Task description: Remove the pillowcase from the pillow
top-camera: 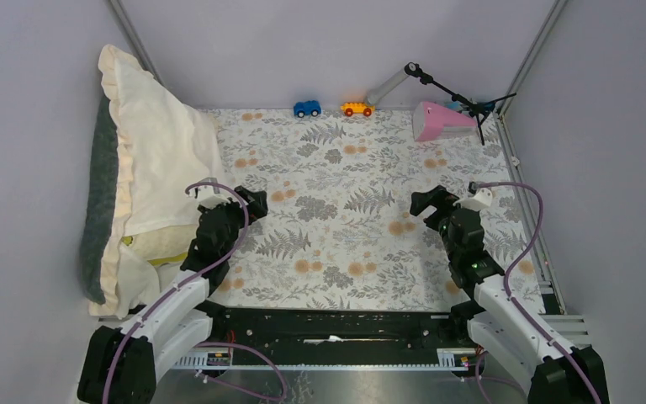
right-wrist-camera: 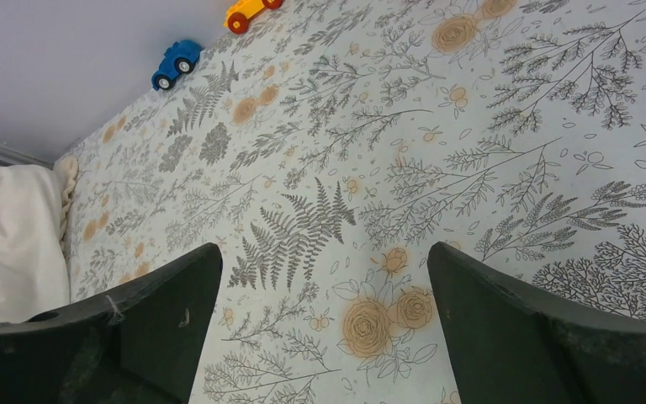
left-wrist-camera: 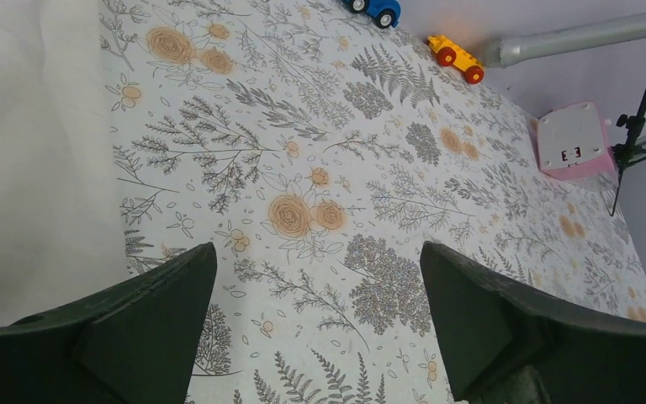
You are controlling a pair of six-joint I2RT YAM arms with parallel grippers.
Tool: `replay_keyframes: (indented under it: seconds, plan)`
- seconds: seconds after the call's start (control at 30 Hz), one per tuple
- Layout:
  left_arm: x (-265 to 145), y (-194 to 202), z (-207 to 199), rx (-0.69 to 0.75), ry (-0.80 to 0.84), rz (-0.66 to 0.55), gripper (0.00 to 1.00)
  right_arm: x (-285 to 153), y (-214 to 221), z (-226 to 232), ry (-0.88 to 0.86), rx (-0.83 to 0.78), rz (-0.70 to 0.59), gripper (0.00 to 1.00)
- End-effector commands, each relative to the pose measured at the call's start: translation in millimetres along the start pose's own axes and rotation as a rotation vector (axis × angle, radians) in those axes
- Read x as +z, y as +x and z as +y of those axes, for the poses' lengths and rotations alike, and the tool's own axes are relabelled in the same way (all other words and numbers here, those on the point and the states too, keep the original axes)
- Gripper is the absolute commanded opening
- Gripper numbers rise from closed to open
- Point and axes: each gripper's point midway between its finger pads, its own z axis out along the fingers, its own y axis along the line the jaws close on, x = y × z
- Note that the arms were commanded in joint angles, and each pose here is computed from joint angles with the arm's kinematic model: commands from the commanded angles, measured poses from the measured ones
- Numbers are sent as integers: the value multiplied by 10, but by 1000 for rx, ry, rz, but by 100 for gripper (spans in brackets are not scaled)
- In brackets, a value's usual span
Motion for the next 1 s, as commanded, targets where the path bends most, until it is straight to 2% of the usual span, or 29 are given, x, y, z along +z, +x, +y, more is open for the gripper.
replay_keyframes:
  seconds: [0.0,0.27,0.33,0.47,0.63,0.73,0.83,0.97]
  plan:
    - [54,-268,-105,-30,5,-86,99,15,-65,161,-54,-22,5,100]
    - [30,-539,146,31,-195,-151,99,34,146,213,-111,23,67,100]
    - [-24,-752,309,49,-352,-216,99,40,164,214,-115,32,68,100]
    - [-105,-1052,564,204,-683,-239,99,44,194,231,-125,38,81,100]
    - [-21,-1236,720,398,-952,-236,99,22,170,232,-131,44,66,100]
    - [55,-1362,762,475,-1059,-224,99,-4,148,231,-138,47,51,100]
    - [114,-1357,964,453,-1098,-186,99,-22,119,236,-144,48,36,100]
    - [209,-1098,1342,261,-1057,-101,99,-25,116,229,-142,48,33,100]
